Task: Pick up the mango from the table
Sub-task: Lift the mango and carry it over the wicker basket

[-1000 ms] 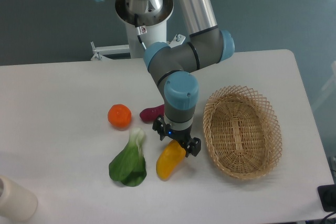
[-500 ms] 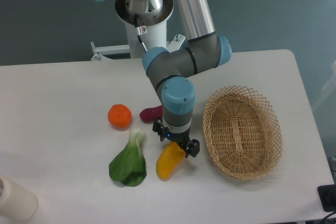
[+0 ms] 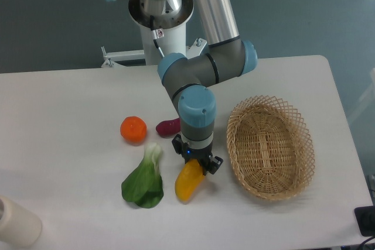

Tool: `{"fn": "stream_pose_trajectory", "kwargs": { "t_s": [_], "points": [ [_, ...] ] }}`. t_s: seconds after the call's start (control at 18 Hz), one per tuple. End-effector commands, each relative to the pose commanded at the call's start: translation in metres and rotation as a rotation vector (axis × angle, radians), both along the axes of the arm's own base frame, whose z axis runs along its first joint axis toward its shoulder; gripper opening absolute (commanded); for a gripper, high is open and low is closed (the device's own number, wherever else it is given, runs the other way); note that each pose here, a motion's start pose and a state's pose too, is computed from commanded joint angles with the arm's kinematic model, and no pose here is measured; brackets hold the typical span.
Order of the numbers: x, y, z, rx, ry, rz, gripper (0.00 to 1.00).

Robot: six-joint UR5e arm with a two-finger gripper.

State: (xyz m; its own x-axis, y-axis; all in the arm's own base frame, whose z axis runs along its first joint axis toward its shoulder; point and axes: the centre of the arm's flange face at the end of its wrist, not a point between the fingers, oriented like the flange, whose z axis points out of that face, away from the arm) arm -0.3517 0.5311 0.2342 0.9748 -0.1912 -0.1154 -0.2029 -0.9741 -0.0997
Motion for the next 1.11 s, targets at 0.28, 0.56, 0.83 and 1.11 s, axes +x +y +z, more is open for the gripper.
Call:
{"fn": "stream_pose_trajectory", "kwargs": {
  "t_s": [0.28,0.56,0.83,1.11],
  "points": [
    [-0.029,-0.017,0.074,0.083,0.080,0.047,0.40],
    [-0.068,-0.049,0.141,0.113,0.020,0.035,0.40],
    [-0.108,-0.105,0.163,0.115,0.003,-0.027,0.40],
    [-0.113,-0.124,0.172,0.118,-0.011,-0.047,0.40]
  ]
}}
